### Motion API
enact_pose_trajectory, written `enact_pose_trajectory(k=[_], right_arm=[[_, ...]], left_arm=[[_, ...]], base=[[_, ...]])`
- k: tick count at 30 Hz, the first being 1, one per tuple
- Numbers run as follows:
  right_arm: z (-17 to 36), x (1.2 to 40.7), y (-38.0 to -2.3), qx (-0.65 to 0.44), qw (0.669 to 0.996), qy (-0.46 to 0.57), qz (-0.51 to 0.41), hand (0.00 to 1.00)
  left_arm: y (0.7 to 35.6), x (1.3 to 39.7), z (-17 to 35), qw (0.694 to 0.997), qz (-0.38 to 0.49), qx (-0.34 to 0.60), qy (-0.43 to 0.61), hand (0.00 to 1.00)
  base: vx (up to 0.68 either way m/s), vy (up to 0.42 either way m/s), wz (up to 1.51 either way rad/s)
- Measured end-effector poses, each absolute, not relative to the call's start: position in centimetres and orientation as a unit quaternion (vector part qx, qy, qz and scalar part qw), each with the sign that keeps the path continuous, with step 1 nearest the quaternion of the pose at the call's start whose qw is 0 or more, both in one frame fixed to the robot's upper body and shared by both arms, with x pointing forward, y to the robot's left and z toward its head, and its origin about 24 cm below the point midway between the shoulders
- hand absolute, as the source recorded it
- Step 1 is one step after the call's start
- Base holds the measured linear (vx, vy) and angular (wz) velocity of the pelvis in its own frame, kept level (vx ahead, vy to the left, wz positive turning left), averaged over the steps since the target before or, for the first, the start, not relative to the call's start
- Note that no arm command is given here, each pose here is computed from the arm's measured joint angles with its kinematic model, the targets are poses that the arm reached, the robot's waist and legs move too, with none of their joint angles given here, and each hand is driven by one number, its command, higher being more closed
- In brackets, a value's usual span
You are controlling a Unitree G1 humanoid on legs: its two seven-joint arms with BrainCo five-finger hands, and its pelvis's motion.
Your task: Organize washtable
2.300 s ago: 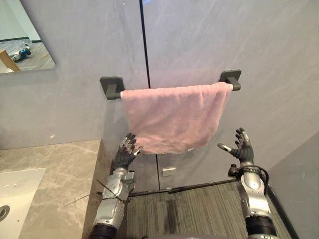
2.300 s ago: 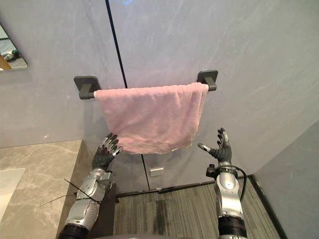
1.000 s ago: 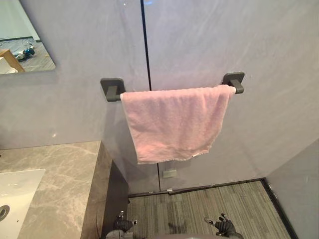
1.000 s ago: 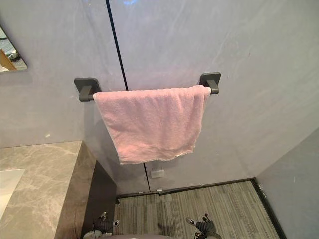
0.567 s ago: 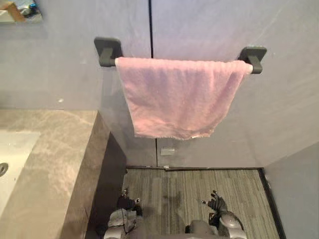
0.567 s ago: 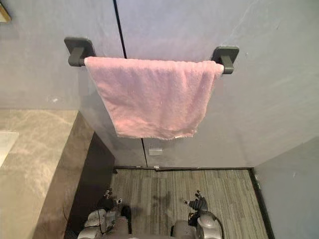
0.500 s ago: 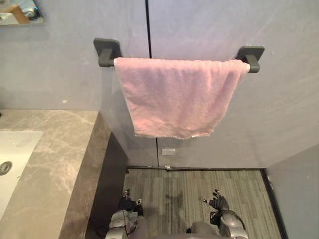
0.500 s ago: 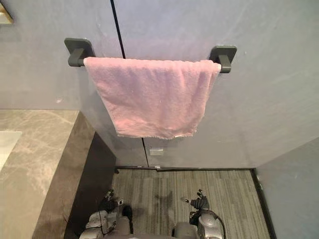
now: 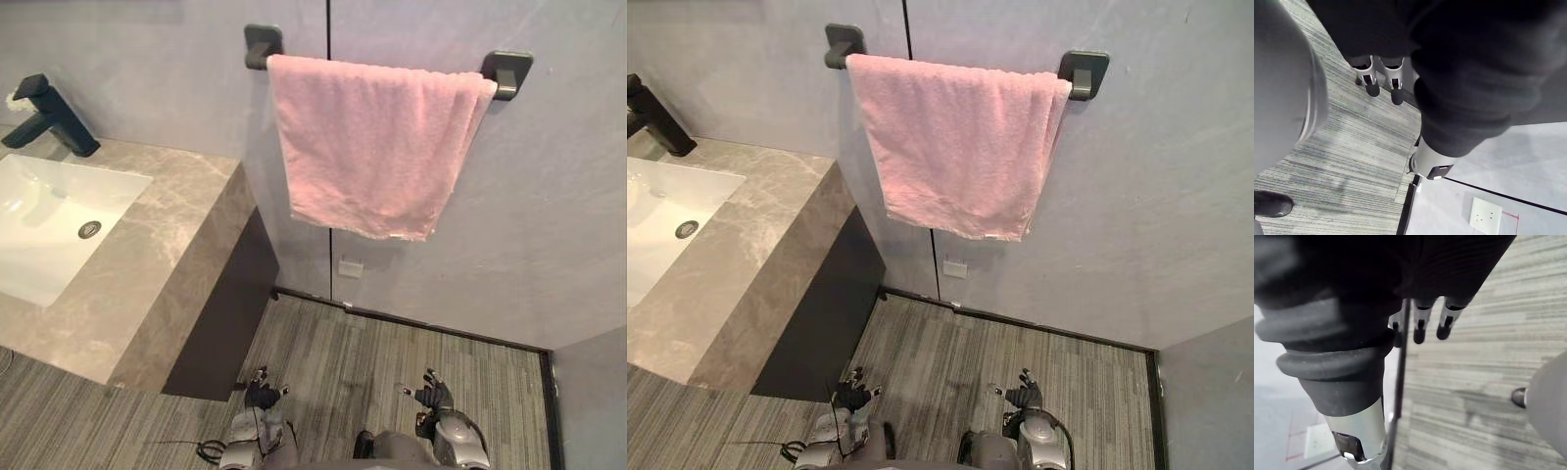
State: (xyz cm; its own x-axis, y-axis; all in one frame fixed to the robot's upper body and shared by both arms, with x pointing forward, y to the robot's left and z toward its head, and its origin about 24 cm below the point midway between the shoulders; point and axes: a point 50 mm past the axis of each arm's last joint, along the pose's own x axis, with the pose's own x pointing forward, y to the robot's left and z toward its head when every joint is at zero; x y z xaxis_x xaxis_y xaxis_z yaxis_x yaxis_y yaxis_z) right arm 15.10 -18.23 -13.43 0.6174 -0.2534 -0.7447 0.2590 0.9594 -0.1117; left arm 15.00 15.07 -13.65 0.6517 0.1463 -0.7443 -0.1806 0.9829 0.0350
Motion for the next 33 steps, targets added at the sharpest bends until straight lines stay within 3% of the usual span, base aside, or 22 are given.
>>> enact_pose_trajectory(k=[17,25,33], right_arm=[[-15.0,13.0,-18.5,0.014,0.868,0.470,-0.156,0.00],[-15.3,11.9,-17.7,0.009,0.866,0.481,-0.138,0.00],[-14.2,15.0,-17.8,-0.004,0.886,0.445,-0.129,0.00]], left_arm=[[17.3,11.7,-15.4,0.875,0.082,0.033,0.477,0.00],[17.8,12.3,-15.1,0.880,0.106,0.008,0.463,0.00],[16.0,14.7,-14.0,0.900,0.103,-0.022,0.424,0.00]], base=[[-0.10,0.082,0.05],[-0.01,-0.056,0.86],[-0.04,-0.098,1.23]])
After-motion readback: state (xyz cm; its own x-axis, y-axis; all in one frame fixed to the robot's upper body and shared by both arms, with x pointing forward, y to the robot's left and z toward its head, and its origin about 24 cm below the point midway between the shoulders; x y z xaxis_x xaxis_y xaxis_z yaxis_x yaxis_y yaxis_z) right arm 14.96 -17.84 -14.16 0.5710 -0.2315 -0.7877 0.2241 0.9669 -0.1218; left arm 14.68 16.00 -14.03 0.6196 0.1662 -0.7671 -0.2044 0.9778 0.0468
